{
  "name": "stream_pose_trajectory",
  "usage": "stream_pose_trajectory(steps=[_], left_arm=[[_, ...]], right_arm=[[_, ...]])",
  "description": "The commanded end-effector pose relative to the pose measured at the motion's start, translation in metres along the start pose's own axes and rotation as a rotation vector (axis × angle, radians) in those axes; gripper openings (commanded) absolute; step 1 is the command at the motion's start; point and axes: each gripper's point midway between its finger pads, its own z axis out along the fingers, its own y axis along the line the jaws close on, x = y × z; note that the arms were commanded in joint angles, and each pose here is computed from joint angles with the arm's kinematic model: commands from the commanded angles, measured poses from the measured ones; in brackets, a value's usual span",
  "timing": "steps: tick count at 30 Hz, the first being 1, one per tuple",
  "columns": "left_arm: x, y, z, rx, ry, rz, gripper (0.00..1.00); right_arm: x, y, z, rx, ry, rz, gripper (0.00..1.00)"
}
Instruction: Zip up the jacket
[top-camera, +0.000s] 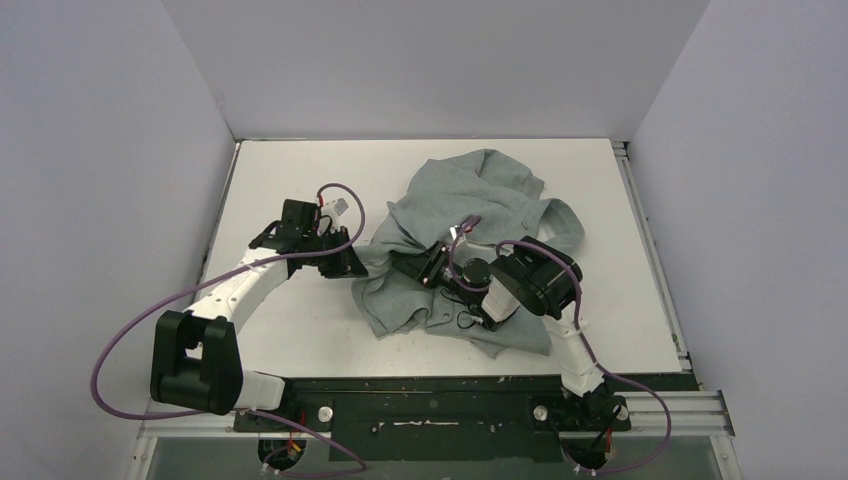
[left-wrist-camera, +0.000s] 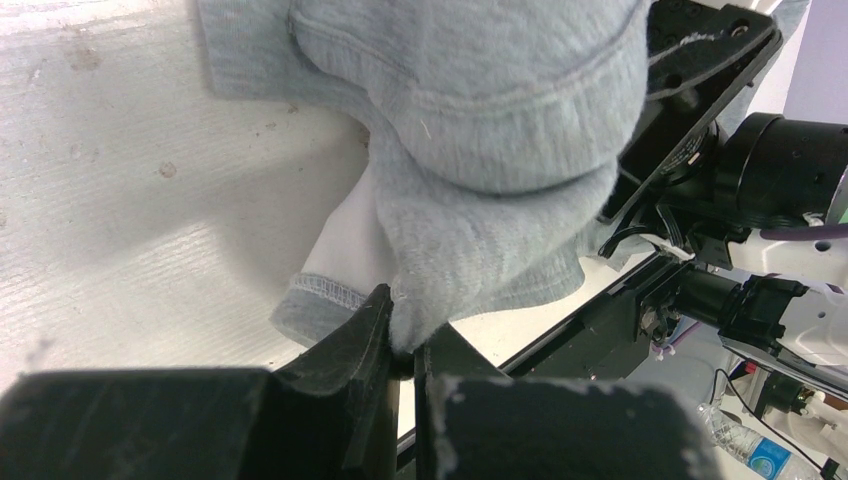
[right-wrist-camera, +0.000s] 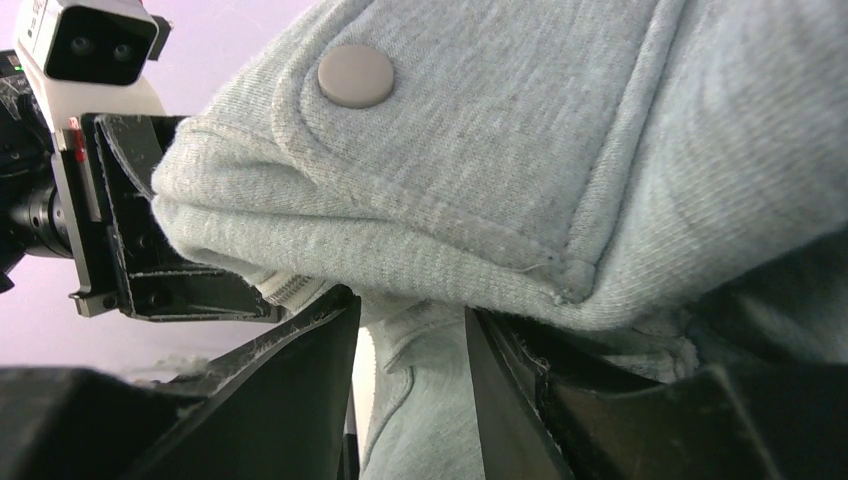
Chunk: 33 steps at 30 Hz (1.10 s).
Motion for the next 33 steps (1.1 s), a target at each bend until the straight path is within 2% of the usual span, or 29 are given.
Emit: stream_pose_trajectory(steps=[1,6,13,23,33], left_arm=[[-0.021,-0.018,-0.014,0.04,-0.067,0.042,0.0],[-0.021,-0.018,-0.014,0.038,-0.067,0.041,0.0],[-0.02,-0.017,-0.013,0.035,-0.063,0.037,0.0],[-0.019,-0.014,-0.01,0.032,-0.058,0.032,0.0],[-0.017,-0.012,-0.007,0.032,-0.051,0.029,0.0]], right_arm=[[-0.02,0.002,0.007,-0.042,-0.054,-0.028,0.44],[-0.024,0.013,0.009,-0.098,-0.065,-0.029,0.41],[-0.028,0.019,0.001,-0.136,-0.092,-0.024,0.26],[-0.033,0.029,-0.005,-0.169,-0.106,-0.044,0.11],[-0.038,0.039,-0.011,-0.179,-0.122,-0.076,0.07]])
